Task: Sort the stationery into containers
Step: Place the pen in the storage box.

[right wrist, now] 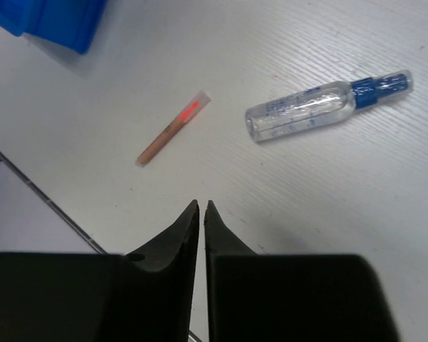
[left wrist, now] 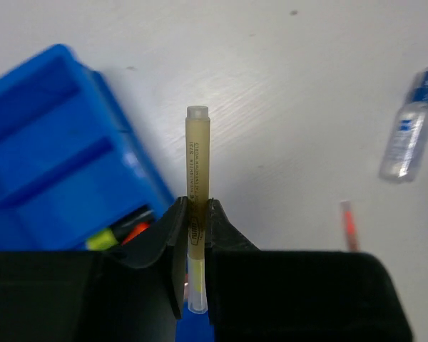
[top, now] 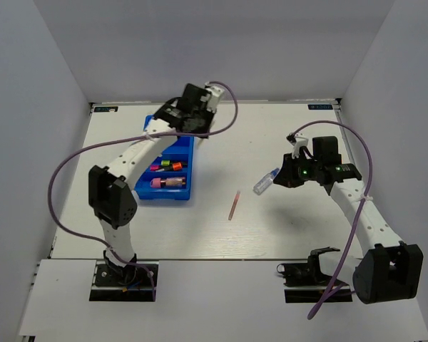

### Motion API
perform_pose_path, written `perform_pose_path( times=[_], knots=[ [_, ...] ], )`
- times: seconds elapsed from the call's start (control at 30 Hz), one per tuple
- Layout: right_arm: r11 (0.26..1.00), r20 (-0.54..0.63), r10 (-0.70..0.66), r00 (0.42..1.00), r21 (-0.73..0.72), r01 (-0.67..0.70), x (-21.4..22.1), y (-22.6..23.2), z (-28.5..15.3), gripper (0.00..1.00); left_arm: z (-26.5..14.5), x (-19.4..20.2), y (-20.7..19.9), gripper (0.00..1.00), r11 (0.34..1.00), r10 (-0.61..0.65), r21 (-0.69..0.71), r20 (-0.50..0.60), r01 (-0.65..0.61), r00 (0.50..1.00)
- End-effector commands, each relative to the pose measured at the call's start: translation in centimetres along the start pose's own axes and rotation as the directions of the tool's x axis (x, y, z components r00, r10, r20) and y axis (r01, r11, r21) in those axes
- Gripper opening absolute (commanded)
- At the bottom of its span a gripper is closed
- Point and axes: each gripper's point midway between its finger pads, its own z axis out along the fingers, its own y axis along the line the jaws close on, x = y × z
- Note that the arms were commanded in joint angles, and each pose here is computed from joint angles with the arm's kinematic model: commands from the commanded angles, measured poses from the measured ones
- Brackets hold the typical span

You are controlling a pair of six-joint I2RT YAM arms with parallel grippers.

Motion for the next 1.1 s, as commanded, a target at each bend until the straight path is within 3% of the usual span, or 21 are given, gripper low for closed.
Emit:
perform_pose_path(
  times=[0.0, 0.07, 0.1, 0.17, 0.2, 0.37, 0.63, 0.83, 1.07],
  knots=[
    [0.991, 0.029, -0.069, 0.997, -0.115, 0.072, -0.4, 1.7, 0.0, 0.06, -3.0, 0.8, 3.6, 0.0, 0.973, 0.226, 0.044, -0.004, -0.226, 0.974],
    [0.984, 0.025, -0.071, 0.997, -0.162, 0.074, -0.2, 2.2, 0.1, 0.05, -3.0, 1.3, 5.4, 0.0, 0.946, 0.325, 0.012, -0.022, -0.324, 0.946],
    [0.979, 0.02, -0.096, 0.995, -0.179, 0.098, -0.1, 2.3, 0.3, 0.02, -3.0, 2.3, 7.1, 0.0, 0.906, 0.423, 0.021, -0.071, -0.423, 0.903],
    [0.967, 0.009, -0.106, 0.994, -0.233, 0.105, 0.2, 3.1, 0.2, 0.0, -2.3, 2.8, 8.5, 0.0, 0.869, 0.493, 0.019, -0.097, -0.494, 0.864],
    [0.96, 0.023, -0.141, 0.99, -0.243, 0.142, 0.0, 3.1, 0.2, 0.0, -2.2, 3.2, 9.5, 0.0, 0.822, 0.568, 0.031, -0.115, -0.569, 0.815],
    [0.921, 0.064, -0.241, 0.968, -0.299, 0.249, 0.4, 3.7, 0.0, 0.0, 0.1, 5.2, 11.8, 0.0, 0.754, 0.657, 0.118, -0.13, -0.646, 0.743],
    [0.92, 0.091, -0.265, 0.96, -0.274, 0.28, 0.3, 3.2, -0.3, 0.0, 2.6, 5.6, 15.6, 0.0, 0.741, 0.665, 0.147, -0.025, -0.655, 0.747],
    [0.926, 0.092, -0.26, 0.961, -0.259, 0.275, 0.1, 2.7, -0.4, 0.0, 4.2, 6.4, 16.0, 0.0, 0.726, 0.664, 0.208, 0.033, -0.655, 0.747],
    [0.932, 0.082, -0.237, 0.968, -0.263, 0.251, 0.1, 2.2, -0.4, 0.0, 6.6, 8.4, 16.1, 0.0, 0.737, 0.648, 0.24, 0.014, -0.632, 0.761]
  ],
)
